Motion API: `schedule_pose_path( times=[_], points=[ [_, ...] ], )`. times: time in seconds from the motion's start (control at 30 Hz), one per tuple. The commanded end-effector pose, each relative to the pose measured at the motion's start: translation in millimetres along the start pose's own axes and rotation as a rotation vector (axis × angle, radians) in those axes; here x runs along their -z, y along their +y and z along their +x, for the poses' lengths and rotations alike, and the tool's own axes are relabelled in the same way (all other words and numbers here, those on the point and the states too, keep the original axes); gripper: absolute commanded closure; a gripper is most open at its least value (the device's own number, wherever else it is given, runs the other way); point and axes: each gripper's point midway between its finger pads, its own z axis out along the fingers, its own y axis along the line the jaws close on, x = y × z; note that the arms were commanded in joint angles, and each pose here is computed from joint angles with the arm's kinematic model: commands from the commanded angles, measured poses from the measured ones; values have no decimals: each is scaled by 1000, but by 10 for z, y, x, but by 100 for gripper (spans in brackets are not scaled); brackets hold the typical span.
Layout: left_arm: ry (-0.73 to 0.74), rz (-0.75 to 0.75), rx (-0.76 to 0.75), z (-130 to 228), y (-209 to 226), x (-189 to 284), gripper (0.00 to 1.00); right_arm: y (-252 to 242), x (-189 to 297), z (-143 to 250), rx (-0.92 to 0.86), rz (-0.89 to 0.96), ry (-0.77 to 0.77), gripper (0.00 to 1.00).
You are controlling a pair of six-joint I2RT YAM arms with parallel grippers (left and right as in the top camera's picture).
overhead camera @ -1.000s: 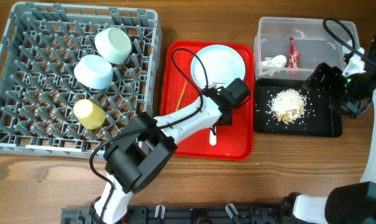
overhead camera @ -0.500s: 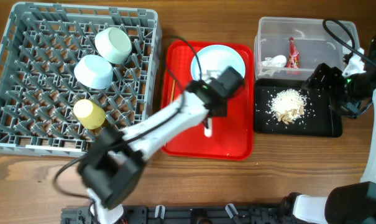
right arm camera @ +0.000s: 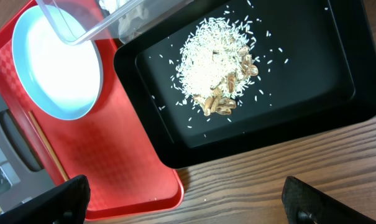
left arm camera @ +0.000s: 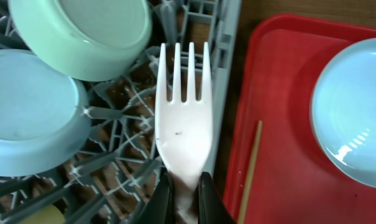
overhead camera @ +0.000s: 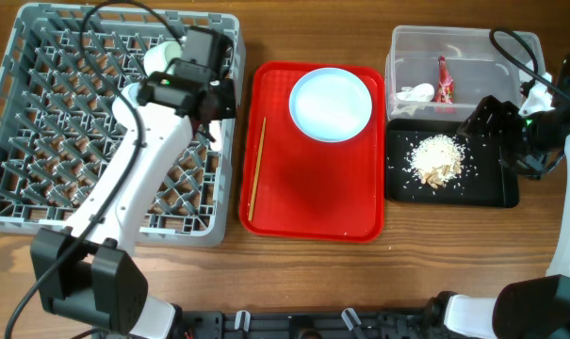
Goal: Sort waste into correct bins and load items into the dishwasher rack
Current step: 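Carry the fork with the left gripper into the rack and release, then grasp the wooden chopsticks on the red tray with the left gripper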
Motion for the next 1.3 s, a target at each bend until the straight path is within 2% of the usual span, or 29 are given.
schedule_pose_path(
  times=[0.0, 0.23, 0.27, 0.47, 0.63, 0.73, 0.87, 1.03, 1.13, 1.27],
  points=[
    [45, 50, 2, 92, 84, -77, 96, 45, 63, 0, 23, -20, -18, 0],
    [162, 13, -13, 381, 131, -442, 96, 44, 63, 1, 24, -20, -18, 0],
    [168, 11, -14, 394, 131, -465, 93, 44, 63, 1, 23, -20, -18, 0],
    [152, 14, -42, 351, 132, -422, 47, 44, 63, 1, 24, -20, -18, 0],
    [91, 126, -56, 242, -158, -119, 41, 44, 63, 0, 23, -19, -18, 0],
    [110, 223, -57, 350, -508, -2, 39, 44, 63, -1, 23, -20, -19, 0],
    [161, 263, -155, 637, -962, -23, 34, 44, 63, 1, 25, -19, -18, 0],
    [258, 238, -156, 948, -1183, -266, 34, 42, 63, 8, 24, -19, -15, 0],
    [287, 141, -133, 1037, -1084, -511, 34, 38, 63, 25, 23, -17, -8, 0],
    [347, 99, -145, 1198, -1042, -730, 33, 38, 63, 28, 22, -17, -7, 0]
  ],
)
